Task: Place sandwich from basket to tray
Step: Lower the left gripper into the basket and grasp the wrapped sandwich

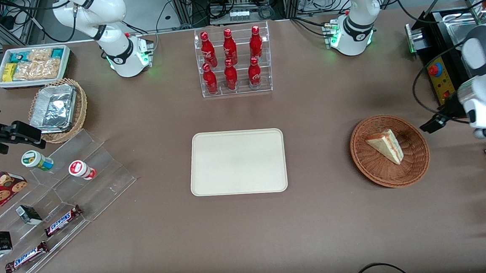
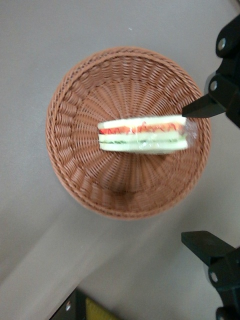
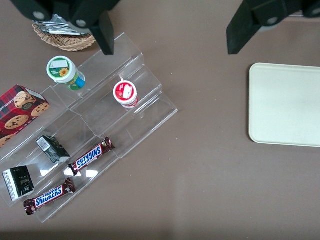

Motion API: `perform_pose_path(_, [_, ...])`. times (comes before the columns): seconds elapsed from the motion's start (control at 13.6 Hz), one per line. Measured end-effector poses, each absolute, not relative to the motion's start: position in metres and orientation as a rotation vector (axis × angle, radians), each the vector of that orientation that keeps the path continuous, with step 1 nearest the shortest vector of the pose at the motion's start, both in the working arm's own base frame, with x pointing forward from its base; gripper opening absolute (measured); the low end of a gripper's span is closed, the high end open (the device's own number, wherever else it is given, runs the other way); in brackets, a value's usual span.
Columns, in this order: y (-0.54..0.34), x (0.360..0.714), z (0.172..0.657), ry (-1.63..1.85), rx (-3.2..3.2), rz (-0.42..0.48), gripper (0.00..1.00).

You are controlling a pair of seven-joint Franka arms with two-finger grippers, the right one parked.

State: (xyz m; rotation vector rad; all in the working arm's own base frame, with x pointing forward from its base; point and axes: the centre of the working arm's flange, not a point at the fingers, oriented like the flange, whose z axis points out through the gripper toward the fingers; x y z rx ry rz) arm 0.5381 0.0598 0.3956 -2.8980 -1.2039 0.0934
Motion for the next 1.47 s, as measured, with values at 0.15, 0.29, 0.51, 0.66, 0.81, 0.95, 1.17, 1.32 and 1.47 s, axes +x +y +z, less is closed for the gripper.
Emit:
perform_pose_path(0.15, [0.038, 0.536, 0.371, -1.285, -2.871, 0.044, 1.00])
perform_pose_path(0.29, [0.022, 0.534, 0.349, -1.309, -2.854, 0.057, 1.00])
perform_pose_path(0.51, [0.016, 0.534, 0.323, -1.336, -2.832, 0.078, 1.00])
perform_pose_path(0.66, [0.017, 0.530, 0.309, -1.357, -2.823, 0.072, 1.00])
perform_pose_path(0.81, [0.017, 0.528, 0.299, -1.385, -2.809, 0.070, 1.00])
perform_pose_path(0.95, [0.017, 0.528, 0.294, -1.410, -2.798, 0.064, 1.00])
perform_pose_path(1.17, [0.010, 0.529, 0.286, -1.416, -2.792, 0.069, 1.00])
perform_pose_path(1.32, [0.004, 0.529, 0.282, -1.421, -2.789, 0.066, 1.00])
perform_pose_path(1.47, [-0.001, 0.530, 0.277, -1.420, -2.790, 0.065, 1.00])
